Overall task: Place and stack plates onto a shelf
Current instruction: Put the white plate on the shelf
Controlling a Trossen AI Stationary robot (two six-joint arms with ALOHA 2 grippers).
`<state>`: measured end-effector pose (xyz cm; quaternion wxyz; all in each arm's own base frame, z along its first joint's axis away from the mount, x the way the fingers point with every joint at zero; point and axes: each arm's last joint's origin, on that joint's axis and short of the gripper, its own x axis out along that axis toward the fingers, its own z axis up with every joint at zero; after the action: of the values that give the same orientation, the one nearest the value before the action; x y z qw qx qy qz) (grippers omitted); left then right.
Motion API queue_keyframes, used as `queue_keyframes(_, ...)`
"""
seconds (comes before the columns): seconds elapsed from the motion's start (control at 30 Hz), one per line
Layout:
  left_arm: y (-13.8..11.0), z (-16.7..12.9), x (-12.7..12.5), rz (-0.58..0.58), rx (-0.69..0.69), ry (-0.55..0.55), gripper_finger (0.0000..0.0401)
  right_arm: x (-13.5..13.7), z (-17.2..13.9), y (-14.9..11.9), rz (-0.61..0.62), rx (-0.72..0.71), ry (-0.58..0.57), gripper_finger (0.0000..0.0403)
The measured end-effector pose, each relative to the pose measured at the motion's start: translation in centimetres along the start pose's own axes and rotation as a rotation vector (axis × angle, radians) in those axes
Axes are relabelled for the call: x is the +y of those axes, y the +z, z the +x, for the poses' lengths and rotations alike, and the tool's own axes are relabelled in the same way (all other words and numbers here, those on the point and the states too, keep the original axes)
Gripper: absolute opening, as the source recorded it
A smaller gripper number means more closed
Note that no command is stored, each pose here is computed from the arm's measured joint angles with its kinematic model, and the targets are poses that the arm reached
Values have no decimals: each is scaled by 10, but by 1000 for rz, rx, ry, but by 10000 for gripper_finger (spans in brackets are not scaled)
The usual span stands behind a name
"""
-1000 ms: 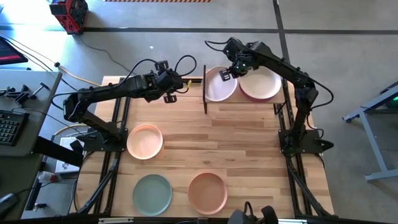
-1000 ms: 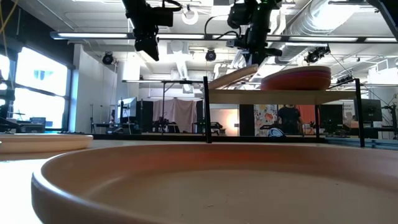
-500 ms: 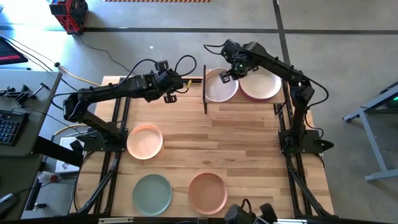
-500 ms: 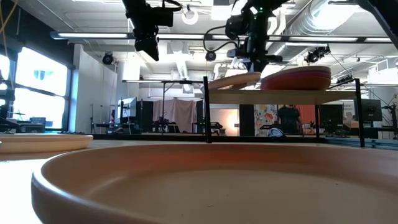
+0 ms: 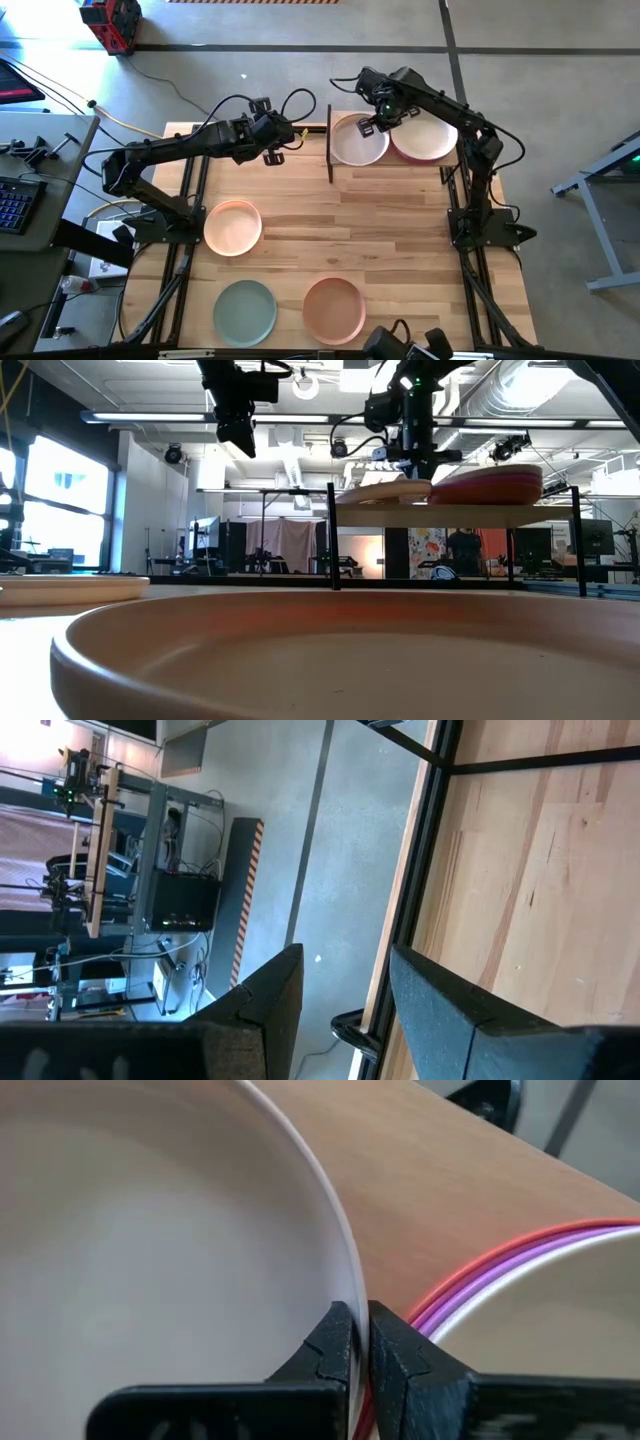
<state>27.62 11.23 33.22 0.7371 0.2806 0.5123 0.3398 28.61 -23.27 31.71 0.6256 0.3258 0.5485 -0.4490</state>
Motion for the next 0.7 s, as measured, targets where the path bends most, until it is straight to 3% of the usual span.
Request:
queue_keyframes(0.3, 0, 0, 0, 0, 0, 0, 142, -3, -1, 1, 11, -18, -33, 0)
queue_keyframes(0.7, 0, 0, 0, 0, -1, -1, 142, 1, -1, 5, -4, -50, 30, 0)
